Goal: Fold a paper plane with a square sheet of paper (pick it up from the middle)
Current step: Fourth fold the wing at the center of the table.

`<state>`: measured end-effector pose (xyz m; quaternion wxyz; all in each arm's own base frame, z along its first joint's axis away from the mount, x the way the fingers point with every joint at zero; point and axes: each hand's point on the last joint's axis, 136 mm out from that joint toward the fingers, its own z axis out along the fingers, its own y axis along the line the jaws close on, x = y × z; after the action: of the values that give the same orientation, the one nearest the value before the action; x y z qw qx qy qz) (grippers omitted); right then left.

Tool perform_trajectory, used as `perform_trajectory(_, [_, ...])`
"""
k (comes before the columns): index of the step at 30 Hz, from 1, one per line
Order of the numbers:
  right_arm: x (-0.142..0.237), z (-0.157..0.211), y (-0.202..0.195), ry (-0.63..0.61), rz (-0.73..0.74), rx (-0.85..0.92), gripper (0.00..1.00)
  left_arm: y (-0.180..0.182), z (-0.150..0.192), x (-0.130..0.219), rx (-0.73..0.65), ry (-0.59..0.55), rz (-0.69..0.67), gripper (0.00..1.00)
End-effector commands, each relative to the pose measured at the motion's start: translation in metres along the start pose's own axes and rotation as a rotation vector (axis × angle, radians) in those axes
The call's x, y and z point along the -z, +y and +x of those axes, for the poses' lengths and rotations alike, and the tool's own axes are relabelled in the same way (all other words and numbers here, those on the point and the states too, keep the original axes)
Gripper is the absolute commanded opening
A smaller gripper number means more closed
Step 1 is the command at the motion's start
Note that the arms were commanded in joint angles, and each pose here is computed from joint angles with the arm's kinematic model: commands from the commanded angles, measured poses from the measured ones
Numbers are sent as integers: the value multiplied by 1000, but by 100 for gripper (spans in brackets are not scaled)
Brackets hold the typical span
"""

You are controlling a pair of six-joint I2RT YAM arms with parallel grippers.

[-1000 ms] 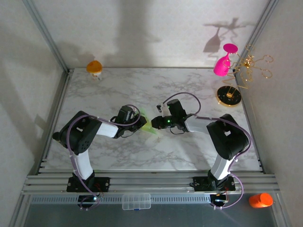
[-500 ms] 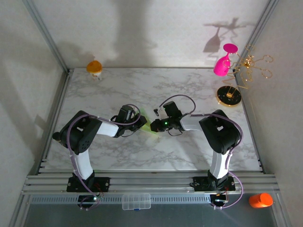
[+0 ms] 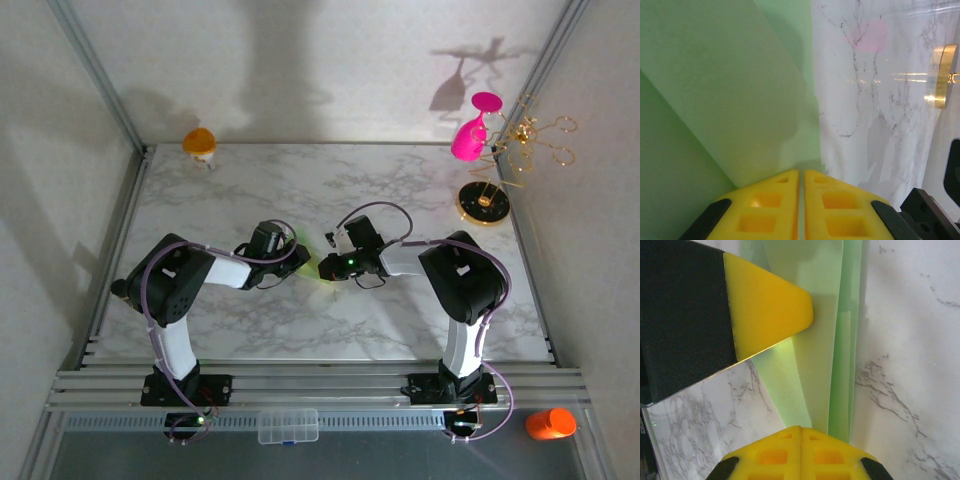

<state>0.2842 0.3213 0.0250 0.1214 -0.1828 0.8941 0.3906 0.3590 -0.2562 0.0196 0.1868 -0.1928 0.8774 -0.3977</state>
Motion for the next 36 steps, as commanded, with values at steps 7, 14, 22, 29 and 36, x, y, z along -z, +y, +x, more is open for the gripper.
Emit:
perform_trajectory(7, [15,-11,6,-32,45,48,8,67,17,-1,95,53,-270,15])
perform_trajectory(14, [13,-14,8,-32,83,75,9,69,19,-2,108,65,-317,20])
perform_trajectory(22, [8,-13,7,-18,113,88,9,79,20,-2,118,64,-398,21])
perform_trajectory(29, [4,-10,0,2,140,73,9,84,22,-2,120,67,-428,21])
perform_trajectory(36, [2,-4,-12,25,185,53,8,86,22,-2,120,69,-438,21])
